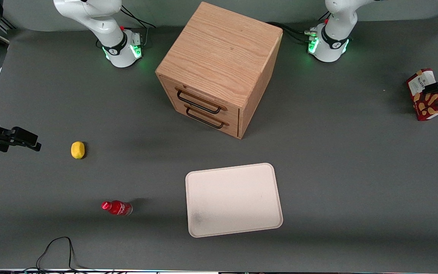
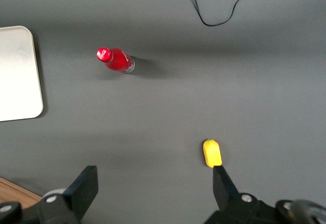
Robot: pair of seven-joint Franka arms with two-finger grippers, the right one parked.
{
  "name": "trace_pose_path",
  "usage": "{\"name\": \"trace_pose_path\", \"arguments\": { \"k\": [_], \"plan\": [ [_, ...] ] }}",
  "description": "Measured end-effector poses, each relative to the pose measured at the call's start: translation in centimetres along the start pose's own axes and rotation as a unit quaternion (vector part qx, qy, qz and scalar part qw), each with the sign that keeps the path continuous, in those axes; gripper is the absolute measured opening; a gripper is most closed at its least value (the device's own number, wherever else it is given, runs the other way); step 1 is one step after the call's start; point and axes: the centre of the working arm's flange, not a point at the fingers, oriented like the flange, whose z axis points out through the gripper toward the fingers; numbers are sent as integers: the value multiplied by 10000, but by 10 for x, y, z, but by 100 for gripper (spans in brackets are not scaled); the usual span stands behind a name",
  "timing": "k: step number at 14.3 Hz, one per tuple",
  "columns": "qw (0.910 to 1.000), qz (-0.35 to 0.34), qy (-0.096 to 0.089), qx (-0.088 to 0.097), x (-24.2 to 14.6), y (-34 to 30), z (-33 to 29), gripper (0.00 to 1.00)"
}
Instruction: Place red cookie box on tray
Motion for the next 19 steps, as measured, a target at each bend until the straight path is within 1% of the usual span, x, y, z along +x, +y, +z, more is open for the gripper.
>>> {"name": "trace_pose_path", "arguments": {
  "k": [2, 3, 4, 5, 6, 7, 8, 10, 12, 14, 15, 17, 19],
  "plan": [
    [9999, -5, -112, -50, -1, 0, 12, 67],
    [9998, -1, -160, -69, 0, 0, 16, 54],
    [9998, 2, -200, -87, 0, 1, 20, 44],
    [9997, 4, -227, -98, 0, 1, 23, 32],
    [9997, 3, -241, -104, 0, 1, 24, 23],
    [9996, 4, -254, -115, 0, 1, 25, 11],
    [9996, 8, -263, -122, 0, 2, 25, 5],
    [9995, 35, -285, -147, 4, 3, 20, 4],
    [9993, 74, -258, -248, 21, 8, 0, 4],
    [9990, 178, -120, -403, 60, 28, -41, 4],
    [9988, 220, -52, -434, 84, 45, -68, 4],
    [9989, 265, 61, -374, 128, 88, -130, 4],
    [9988, 211, 204, -383, 160, 139, -195, 4]
  ]
}}
